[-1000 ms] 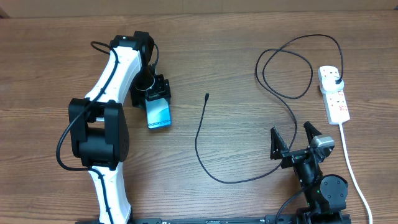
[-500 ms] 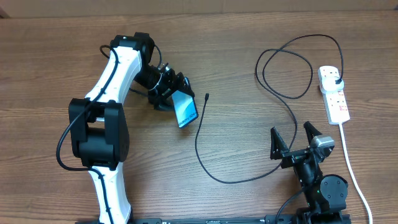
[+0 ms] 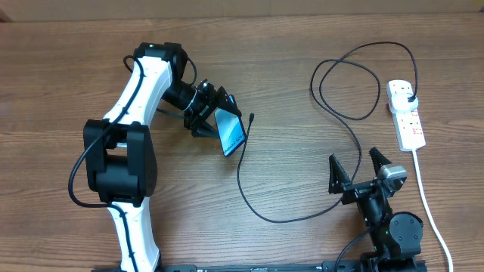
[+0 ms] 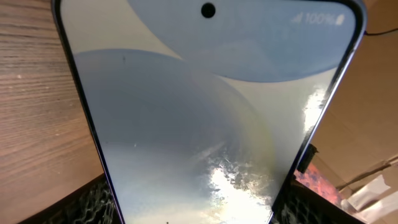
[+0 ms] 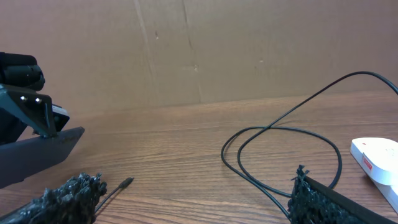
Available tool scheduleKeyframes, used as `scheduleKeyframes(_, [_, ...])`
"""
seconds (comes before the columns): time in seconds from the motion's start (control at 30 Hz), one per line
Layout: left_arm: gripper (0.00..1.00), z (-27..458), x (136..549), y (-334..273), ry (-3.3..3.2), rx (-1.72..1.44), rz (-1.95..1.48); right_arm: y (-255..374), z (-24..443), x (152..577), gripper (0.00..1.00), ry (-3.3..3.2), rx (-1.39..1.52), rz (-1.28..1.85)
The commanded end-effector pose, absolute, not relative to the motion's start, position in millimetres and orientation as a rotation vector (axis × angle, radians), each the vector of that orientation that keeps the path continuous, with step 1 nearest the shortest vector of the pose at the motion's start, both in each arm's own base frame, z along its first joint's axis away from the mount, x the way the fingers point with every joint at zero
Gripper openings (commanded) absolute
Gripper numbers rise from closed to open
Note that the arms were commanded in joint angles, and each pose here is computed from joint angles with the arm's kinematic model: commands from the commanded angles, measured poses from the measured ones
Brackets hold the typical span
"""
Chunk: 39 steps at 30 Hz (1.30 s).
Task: Plug charger to phone and switch on socket
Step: 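Lift the phone with the left gripper and tilt it upright toward center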
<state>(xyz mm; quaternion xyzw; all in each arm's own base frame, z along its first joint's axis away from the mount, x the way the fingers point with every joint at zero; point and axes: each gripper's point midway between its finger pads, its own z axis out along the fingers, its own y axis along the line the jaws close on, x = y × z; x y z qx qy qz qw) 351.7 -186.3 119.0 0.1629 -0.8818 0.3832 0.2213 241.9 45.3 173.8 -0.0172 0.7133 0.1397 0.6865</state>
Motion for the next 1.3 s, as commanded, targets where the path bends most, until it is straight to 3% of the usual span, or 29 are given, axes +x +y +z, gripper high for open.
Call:
scheduleKeyframes(0.0, [0.75, 136.8, 358.4, -194.4, -2.407, 0.44, 1.16, 44.9, 172.0, 242.0, 1.0, 1.593, -0.035, 0.307])
scheduleKeyframes(0.57, [0.73, 157.1, 359.4, -202.5, -2.083, 0.825, 1.123, 45.0, 172.0, 242.0, 1.0, 1.593, -0.036, 0.308])
scheduleKeyframes(1.27, [0.73, 163.8, 361.5, -205.1, -1.906, 1.009, 1.052, 45.0, 172.0, 242.0, 1.0, 1.593, -0.036, 0.308])
